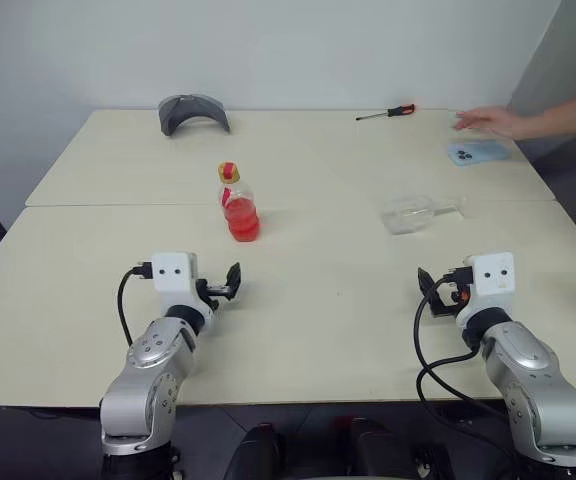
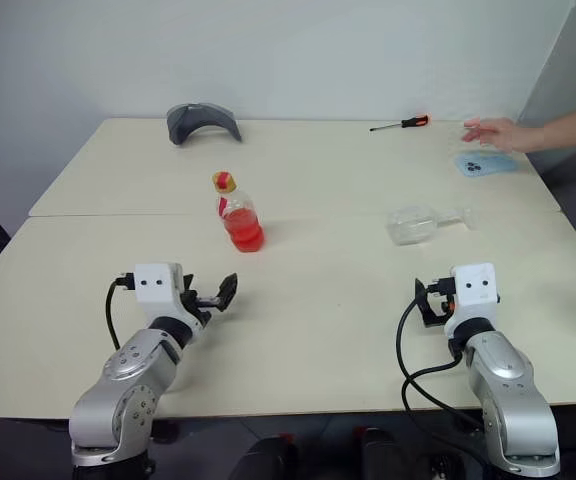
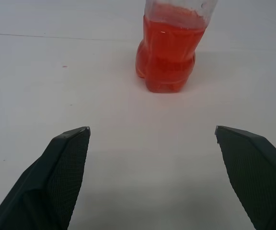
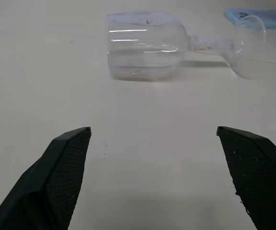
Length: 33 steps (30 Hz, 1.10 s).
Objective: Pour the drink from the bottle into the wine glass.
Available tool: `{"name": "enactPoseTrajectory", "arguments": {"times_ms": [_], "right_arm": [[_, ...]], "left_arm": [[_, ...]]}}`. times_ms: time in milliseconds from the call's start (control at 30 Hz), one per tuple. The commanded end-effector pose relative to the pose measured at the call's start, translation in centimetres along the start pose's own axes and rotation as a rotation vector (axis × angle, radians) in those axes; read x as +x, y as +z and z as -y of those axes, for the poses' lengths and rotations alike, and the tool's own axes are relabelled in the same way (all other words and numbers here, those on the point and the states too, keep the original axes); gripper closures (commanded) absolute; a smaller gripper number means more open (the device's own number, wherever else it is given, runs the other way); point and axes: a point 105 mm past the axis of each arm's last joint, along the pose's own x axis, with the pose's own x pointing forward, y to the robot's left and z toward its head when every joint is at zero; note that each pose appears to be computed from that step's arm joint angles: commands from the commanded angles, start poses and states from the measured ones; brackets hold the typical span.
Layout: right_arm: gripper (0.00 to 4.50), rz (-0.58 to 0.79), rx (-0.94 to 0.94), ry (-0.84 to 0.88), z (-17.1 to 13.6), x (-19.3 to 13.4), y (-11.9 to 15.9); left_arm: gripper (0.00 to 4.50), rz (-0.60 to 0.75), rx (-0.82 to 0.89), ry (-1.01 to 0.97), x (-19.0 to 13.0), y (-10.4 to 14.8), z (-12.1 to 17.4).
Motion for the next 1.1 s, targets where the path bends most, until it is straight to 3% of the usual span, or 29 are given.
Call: {"name": "enactPoseTrajectory", "arguments": {"times_ms": [33, 533, 867, 1100], "right_arm": [[0.00, 0.069, 0.006, 0.011, -0.8, -0.2, 1.6], [0.00, 0.082, 0.013, 0.019, -1.8, -0.8, 1.5], [0.00, 0.128, -0.051, 0.126, -3.4, -0.7, 2.4], [0.00, 0.244, -0.235, 0.451, -5.8, -2.2, 5.2]], "left_arm": [[0.03, 0.046, 0.020, -0.016, -0.1, 1.4, 0.0], [0.03, 0.046, 0.027, -0.032, -0.9, 1.4, -0.1], [0.03, 0.050, 0.035, 0.008, -1.5, 1.5, -1.1], [0.03, 0.111, 0.079, -0.106, 0.7, 3.1, 0.6]]}}
